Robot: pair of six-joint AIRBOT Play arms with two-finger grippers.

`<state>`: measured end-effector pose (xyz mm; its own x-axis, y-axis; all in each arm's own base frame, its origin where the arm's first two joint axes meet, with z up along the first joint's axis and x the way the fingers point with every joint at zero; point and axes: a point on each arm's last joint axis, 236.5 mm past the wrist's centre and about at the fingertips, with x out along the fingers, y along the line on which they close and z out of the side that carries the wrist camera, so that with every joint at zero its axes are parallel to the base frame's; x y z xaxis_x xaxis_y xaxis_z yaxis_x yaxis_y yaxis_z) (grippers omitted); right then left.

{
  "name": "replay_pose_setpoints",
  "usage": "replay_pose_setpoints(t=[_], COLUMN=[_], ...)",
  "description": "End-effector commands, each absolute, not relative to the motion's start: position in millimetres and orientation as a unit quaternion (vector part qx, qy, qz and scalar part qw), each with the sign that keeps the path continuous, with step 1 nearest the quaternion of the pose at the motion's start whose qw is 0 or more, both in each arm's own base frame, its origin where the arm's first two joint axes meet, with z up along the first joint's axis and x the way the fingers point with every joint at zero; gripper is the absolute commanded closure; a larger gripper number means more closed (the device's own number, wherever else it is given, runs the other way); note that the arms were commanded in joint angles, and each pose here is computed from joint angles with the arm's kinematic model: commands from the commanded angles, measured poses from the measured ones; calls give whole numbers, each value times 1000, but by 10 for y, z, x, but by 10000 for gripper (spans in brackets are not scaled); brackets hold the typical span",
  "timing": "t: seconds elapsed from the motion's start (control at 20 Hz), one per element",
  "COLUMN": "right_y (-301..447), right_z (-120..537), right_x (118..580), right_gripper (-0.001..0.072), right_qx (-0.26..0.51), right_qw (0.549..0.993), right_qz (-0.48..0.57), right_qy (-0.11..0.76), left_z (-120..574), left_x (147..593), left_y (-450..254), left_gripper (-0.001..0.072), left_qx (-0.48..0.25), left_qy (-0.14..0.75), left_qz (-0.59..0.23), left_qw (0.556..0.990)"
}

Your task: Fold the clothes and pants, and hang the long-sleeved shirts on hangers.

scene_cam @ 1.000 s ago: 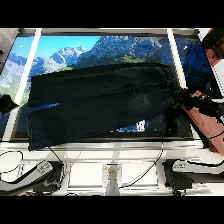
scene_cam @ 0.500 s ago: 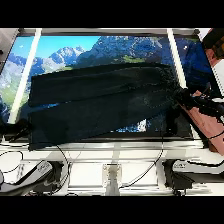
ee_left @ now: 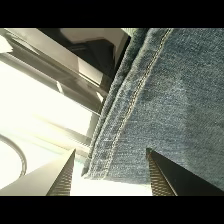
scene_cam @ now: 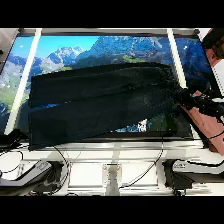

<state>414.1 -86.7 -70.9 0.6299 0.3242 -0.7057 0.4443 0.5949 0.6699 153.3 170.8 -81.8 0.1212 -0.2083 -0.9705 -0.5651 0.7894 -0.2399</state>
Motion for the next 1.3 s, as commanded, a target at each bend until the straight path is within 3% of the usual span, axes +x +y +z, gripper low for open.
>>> replay_pose_setpoints(t=[0.0, 0.3, 0.7, 0.75, 0.8, 0.9, 1.05, 1.25], right_y=[-867, -862, -851, -851, -848, -806, -760, -809], right_z=[-705, -705, -704, -704, -703, -688, -519, 35], right_x=[4143, 4142, 4138, 4138, 4137, 4124, 4149, 4219], right_gripper=[674, 674, 674, 674, 674, 674, 676, 677], right_qx=[448, 449, 449, 449, 449, 451, 446, 440], right_qw=[784, 783, 782, 782, 782, 779, 785, 804], right_qz=[-38, -37, -35, -35, -35, -26, -8, -9], right_qy=[428, 429, 430, 430, 430, 435, 430, 400], left_z=[-921, -1029, -1198, -1199, -1190, -1142, -931, -456], left_x=[1524, 1425, 1183, 1206, 1257, 1434, 1770, 2110], left_y=[1598, 1429, 1373, 1346, 1329, 1301, 1303, 1537], left_gripper=[202, 202, 203, 230, 339, 689, 684, 685], left_qx=[-312, -301, -293, -297, -303, -317, -347, -316], left_qy=[660, 688, 726, 723, 715, 689, 644, 629], left_qz=[90, 16, -2, -5, -9, -19, -33, -44], left_qw=[677, 660, 622, 624, 630, 651, 681, 709])
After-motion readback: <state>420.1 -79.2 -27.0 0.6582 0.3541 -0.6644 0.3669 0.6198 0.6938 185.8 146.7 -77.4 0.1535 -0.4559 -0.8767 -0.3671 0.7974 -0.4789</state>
